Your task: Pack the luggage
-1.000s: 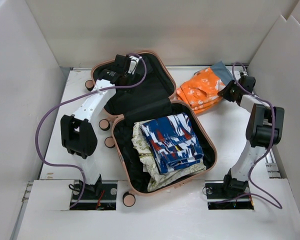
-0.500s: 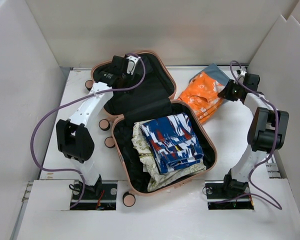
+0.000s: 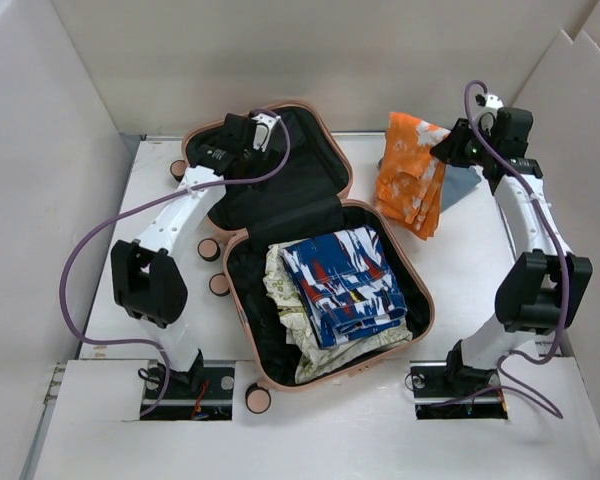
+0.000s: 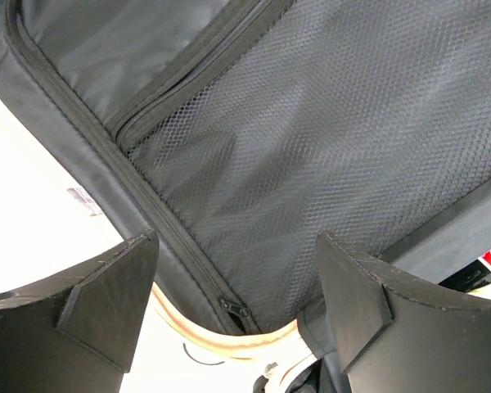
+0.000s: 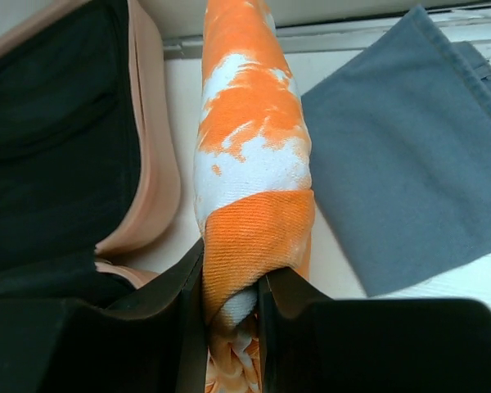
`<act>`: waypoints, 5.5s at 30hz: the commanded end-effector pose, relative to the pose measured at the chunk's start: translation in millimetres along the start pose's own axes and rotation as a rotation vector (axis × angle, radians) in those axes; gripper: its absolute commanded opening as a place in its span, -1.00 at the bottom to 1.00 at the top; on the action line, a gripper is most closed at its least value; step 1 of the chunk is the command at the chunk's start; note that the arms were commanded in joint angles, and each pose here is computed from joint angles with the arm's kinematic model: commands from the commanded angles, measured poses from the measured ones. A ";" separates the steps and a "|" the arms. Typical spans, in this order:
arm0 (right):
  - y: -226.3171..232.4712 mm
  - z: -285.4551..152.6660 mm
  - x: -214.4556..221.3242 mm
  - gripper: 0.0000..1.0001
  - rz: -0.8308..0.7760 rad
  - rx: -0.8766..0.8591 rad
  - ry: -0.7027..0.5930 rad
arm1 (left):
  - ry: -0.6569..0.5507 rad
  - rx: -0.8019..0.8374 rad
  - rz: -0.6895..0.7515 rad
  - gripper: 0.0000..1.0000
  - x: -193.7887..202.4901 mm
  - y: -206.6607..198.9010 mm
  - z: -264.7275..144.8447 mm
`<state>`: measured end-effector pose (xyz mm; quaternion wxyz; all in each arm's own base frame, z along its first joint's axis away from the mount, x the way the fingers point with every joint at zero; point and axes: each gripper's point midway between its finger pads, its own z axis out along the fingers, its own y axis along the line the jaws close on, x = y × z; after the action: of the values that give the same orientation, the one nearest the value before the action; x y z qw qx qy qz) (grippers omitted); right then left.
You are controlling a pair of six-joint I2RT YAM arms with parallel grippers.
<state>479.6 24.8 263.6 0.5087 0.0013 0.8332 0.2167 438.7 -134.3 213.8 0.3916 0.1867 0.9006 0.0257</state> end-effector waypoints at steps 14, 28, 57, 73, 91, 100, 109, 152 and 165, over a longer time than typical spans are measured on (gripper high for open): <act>211.5 -114.2 -127.1 -1.00 0.087 -0.169 -0.500 | -0.153 -0.092 -0.101 0.48 -7.2 21.1 -47.0; 361.3 -174.5 10.4 -1.00 0.685 -0.368 -0.345 | -0.255 -0.311 -0.229 0.67 8.5 86.2 -121.1; 215.5 -222.2 327.9 0.84 0.658 0.337 0.107 | -0.240 -0.119 -0.216 0.67 44.5 61.0 -137.3; 312.1 -140.1 152.3 0.52 -0.233 -0.184 0.036 | -0.162 0.391 0.148 0.08 79.4 -32.9 -143.8; 197.8 -45.5 227.2 -1.00 -0.196 -0.099 0.250 | 0.101 0.458 0.540 -0.01 214.9 -110.4 -90.5; 171.3 -21.6 106.1 0.27 -0.415 -0.069 0.087 | 0.030 0.354 0.494 0.17 151.6 -102.6 -88.2; -5.5 3.6 -17.0 1.00 -0.353 0.349 -0.039 | 0.018 0.288 0.483 0.47 96.2 -96.9 -88.6; -232.8 86.9 95.1 1.00 0.327 0.524 0.117 | -0.088 0.279 0.247 0.65 59.3 -59.8 -128.8; -242.3 109.1 116.3 0.91 0.481 0.538 0.163 | -0.100 0.296 -0.063 0.68 24.5 -17.7 -96.5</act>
<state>576.2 -134.5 49.6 0.3886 0.2822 0.8719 0.0954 342.3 -117.5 230.4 0.3683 0.2190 0.8986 -0.0946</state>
